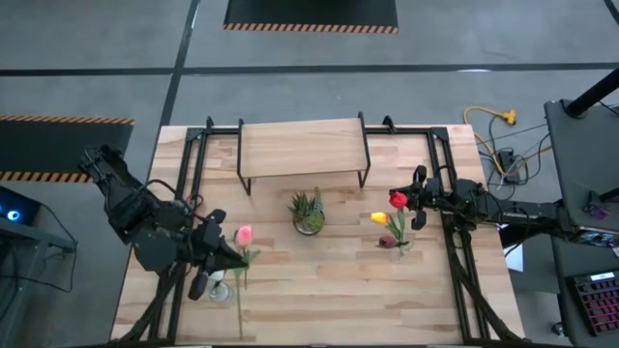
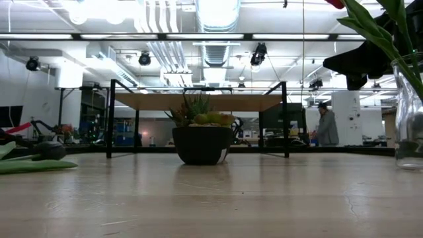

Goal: Pick and place flowers into a vace then onto a shelf
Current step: Put the pink flower into the left transparent vase

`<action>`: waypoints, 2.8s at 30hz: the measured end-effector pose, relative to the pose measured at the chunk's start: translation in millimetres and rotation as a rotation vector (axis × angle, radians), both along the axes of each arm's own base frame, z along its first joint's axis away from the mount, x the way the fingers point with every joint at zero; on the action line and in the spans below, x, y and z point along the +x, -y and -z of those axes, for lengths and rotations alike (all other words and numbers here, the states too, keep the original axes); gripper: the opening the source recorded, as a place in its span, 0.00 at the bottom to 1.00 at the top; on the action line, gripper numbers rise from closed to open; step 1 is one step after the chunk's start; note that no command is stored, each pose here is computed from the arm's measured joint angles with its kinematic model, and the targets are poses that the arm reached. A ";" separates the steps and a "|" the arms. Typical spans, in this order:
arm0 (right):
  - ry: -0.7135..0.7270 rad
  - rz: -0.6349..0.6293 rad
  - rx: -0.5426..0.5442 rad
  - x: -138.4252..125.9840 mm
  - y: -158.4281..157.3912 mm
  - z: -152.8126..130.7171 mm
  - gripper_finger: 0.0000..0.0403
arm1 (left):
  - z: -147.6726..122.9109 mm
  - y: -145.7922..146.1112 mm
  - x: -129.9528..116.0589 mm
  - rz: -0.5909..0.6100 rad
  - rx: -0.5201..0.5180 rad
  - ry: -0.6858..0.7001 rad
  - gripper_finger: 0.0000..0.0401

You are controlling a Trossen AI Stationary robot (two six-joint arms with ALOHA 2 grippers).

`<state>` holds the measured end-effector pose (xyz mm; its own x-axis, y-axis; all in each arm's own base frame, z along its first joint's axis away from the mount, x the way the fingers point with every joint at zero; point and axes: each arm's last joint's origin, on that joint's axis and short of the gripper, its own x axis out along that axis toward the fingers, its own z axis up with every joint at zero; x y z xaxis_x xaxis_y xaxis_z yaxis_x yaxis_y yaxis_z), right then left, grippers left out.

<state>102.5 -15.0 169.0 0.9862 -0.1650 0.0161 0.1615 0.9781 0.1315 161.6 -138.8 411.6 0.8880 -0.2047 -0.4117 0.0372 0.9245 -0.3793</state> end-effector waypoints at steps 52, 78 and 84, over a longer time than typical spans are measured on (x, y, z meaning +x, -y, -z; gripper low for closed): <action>0.002 0.000 -0.001 -0.1 0.0 -0.1 0.07 | 20.2 18.0 -36.8 0.214 0.214 -0.160 0.00; 0.001 0.001 -0.002 -0.1 0.0 -0.1 0.07 | 10.3 20.4 -34.8 0.173 0.164 -0.106 0.00; 0.001 0.001 -0.002 -0.1 0.0 -0.1 0.07 | 6.9 17.2 -37.3 0.155 0.104 -0.112 0.00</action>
<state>102.4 -15.0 169.2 0.9860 -0.1655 0.0177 0.1619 0.9783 0.1293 124.3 -156.1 404.6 0.7964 -0.2869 -0.5323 0.1452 0.9453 -0.2921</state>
